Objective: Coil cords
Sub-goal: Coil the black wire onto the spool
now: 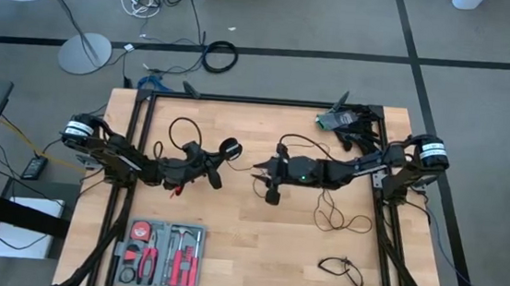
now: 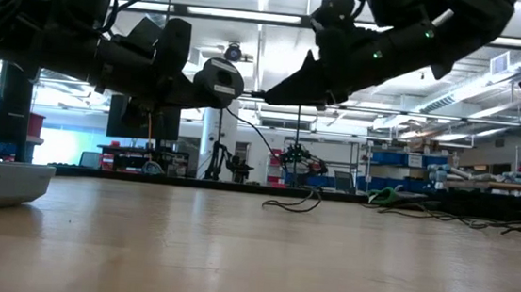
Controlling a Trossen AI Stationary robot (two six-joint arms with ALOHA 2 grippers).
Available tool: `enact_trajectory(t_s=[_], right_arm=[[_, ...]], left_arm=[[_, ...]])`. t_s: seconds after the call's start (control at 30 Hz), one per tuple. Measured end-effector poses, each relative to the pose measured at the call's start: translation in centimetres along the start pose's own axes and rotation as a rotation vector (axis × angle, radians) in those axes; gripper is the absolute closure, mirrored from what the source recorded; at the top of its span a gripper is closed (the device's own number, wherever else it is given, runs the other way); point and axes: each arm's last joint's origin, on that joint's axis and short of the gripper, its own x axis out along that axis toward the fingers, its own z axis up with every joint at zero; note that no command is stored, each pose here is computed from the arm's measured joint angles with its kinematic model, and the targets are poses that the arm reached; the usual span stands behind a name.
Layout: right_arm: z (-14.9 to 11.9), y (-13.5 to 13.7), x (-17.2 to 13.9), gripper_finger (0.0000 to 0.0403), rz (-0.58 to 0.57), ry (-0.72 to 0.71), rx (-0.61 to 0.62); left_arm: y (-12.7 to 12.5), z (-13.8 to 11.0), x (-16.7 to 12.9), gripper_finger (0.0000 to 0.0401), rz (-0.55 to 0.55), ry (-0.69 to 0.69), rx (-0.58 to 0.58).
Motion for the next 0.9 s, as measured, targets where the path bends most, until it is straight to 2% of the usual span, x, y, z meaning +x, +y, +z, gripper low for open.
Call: enact_trajectory(t_s=[0.17, 0.4, 0.53, 0.9], right_arm=[[-0.1, -1.0, 0.3, 0.0267, -0.021, 0.047, 0.003], [-1.3, -0.7, 1.3, 0.0274, 0.047, 0.079, 0.033], [-1.1, -0.6, 1.6, 0.0277, 0.016, 0.039, 0.033], [-1.3, -0.9, 1.6, 0.0284, 0.006, 0.064, 0.012]], left_arm=[[0.0, 0.0, 0.0, 0.0401, -0.001, 0.000, -0.002], [-0.3, 0.2, 0.2, 0.0401, -0.006, -0.008, -0.009], [-0.4, 0.3, 0.3, 0.0401, -0.008, -0.011, -0.012], [-1.1, 0.7, 0.7, 0.0401, -0.040, -0.021, -0.001]])
